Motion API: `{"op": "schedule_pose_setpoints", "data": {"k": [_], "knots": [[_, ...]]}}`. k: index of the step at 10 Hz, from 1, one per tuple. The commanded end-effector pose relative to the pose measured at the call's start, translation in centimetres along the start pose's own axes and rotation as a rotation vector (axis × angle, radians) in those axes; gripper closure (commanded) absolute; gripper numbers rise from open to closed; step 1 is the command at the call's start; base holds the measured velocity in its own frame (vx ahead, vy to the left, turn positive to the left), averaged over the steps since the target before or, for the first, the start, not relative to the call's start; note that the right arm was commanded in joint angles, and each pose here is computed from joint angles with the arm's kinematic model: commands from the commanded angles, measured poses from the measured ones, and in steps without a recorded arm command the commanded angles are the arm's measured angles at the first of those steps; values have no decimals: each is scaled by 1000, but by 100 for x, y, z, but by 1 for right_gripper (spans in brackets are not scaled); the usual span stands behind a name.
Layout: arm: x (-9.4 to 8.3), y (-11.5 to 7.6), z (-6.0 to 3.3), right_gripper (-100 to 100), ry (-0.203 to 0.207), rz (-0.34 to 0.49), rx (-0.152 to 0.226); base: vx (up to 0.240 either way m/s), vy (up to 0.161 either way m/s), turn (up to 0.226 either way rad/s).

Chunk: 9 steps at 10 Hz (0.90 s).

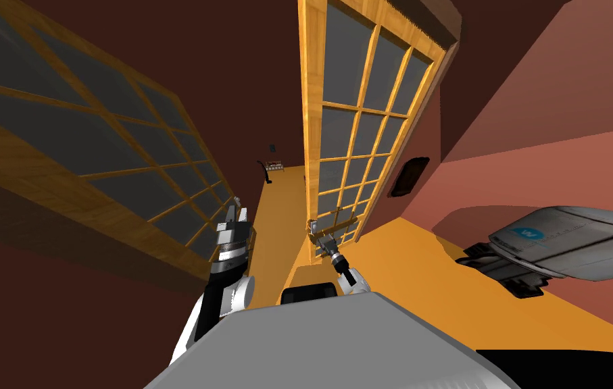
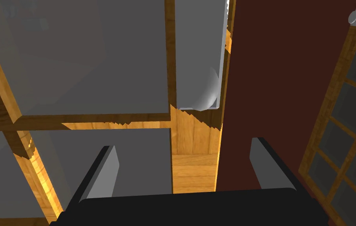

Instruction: Push the door open

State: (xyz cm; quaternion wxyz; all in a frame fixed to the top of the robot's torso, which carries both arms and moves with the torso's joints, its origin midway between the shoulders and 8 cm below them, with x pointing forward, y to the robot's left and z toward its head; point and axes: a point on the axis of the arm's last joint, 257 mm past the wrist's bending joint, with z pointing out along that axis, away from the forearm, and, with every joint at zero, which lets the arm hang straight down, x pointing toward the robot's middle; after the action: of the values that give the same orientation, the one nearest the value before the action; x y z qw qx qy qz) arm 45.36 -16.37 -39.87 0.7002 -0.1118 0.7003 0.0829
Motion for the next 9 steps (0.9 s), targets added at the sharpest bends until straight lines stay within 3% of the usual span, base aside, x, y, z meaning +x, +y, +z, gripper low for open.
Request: {"op": "schedule_pose_setpoints", "data": {"k": [1, 4, 6, 7, 8, 9], "knots": [[12, -56, -10, -100, 4, -9, 5, 188, 41, 29], [11, -4, 4, -100, 2, 5, 10, 177, 54, 20], [-11, 167, 47, -100, -5, 42, 12, 186, 55, 20], [-2, 108, 28, -100, -3, 28, 12, 86, 19, 3], [-2, 108, 28, 100, -3, 28, 12, -19, 0, -13], [-2, 108, 28, 100, -3, 28, 12, -39, 7, 52]]}}
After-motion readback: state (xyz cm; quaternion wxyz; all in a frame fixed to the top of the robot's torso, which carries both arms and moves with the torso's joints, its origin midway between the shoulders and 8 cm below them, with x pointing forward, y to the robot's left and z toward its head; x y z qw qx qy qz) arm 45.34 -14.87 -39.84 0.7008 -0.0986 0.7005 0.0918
